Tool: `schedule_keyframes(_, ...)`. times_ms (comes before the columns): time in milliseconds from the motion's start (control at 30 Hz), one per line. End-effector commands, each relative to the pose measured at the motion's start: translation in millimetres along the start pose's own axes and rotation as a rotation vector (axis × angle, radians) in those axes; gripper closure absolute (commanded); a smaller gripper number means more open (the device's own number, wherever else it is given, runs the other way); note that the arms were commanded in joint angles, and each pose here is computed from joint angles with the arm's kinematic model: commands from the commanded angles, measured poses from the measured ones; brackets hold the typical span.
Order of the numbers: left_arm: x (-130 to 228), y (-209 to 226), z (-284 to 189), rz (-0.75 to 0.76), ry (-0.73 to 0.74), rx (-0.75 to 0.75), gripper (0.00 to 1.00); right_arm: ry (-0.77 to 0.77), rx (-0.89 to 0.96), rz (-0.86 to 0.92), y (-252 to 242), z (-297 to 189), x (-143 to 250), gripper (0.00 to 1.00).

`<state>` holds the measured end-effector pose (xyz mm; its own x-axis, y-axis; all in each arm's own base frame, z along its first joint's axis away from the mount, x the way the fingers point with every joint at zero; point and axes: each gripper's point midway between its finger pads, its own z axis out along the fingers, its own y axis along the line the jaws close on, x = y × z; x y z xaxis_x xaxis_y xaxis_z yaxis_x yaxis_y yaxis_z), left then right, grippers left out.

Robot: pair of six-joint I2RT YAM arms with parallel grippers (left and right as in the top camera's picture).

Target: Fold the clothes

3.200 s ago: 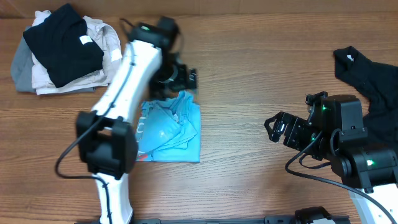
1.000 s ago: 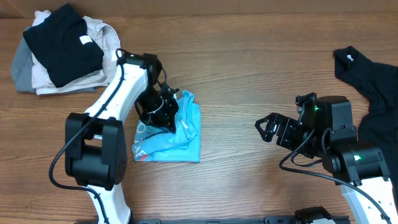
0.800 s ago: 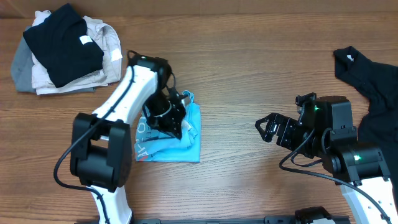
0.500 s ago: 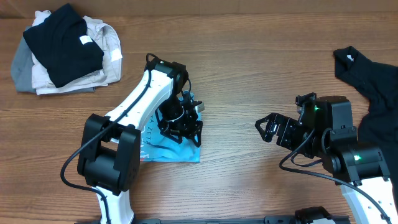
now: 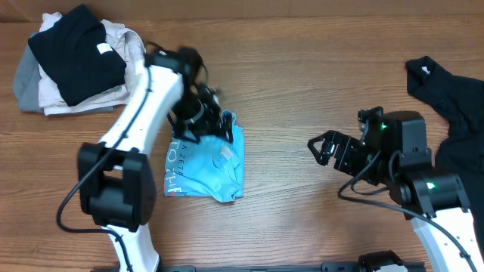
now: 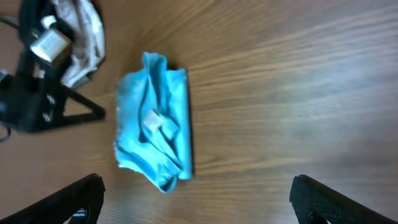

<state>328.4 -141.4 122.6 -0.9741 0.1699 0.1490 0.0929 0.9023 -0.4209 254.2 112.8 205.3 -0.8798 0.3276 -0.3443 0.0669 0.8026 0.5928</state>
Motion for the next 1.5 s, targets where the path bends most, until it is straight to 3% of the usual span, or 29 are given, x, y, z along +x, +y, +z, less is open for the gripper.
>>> schedule_keyframes(0, -16, 20, -41, -0.198, -0.137, 0.017, 0.0, 0.088, -0.1, 0.009, 13, 19, 9, 0.01)
schedule_keyframes(200, -13, 68, -59, -0.358, -0.166, 0.022, 0.0, 0.192, -0.217, -0.113, 55, 66, 23, 0.19)
schedule_keyframes(300, -7, 93, -65, -0.407, -0.17, -0.051, 0.0, 0.237, -0.224, -0.146, 75, 101, 40, 0.25)
schedule_keyframes(500, 7, 135, -74, -0.514, -0.169, -0.219, 0.0, 0.29, -0.177, -0.204, 75, 169, 62, 0.25)
schedule_keyframes(667, 9, 140, -74, -0.519, -0.165, -0.236, 0.0, 0.285, -0.24, -0.226, 79, 206, 61, 0.33)
schedule_keyframes(767, 10, 142, -70, -0.521, -0.158, -0.238, 0.0, 0.273, -0.266, -0.244, 82, 223, 62, 0.33)
schedule_keyframes(1467, 12, 150, -43, -0.532, -0.129, -0.226, 0.0, 0.219, -0.248, -0.295, 89, 239, 66, 0.39)
